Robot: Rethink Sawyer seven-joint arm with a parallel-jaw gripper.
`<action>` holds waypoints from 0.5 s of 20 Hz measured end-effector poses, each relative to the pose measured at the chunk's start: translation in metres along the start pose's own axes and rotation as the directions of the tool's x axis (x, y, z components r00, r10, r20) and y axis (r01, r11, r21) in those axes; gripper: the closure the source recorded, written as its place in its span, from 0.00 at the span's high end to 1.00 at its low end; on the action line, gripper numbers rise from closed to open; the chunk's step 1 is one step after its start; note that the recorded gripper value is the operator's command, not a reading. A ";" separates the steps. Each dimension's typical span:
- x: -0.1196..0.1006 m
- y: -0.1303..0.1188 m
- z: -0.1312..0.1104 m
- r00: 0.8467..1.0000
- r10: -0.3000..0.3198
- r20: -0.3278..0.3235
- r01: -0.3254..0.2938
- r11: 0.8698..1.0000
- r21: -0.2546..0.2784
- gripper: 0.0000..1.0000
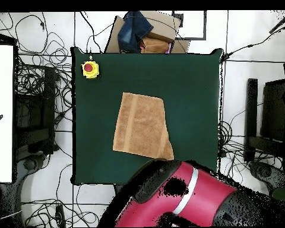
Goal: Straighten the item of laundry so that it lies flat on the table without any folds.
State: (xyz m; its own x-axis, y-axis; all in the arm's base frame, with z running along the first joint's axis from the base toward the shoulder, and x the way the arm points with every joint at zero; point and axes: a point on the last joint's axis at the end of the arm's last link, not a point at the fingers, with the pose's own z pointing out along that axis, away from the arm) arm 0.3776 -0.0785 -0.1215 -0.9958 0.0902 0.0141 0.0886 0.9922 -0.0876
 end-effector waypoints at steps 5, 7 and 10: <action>0.006 -0.002 0.004 1.000 0.009 -0.012 -0.009 1.000 -0.004 1.00; 0.006 -0.002 0.004 1.000 0.011 -0.013 -0.011 1.000 -0.005 1.00; 0.007 -0.003 0.005 1.000 0.014 -0.015 -0.015 1.000 -0.005 1.00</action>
State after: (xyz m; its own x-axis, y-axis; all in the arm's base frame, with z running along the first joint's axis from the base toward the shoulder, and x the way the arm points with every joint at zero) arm 0.3702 -0.0816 -0.1260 -0.9940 0.1058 0.0279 0.1032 0.9912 -0.0826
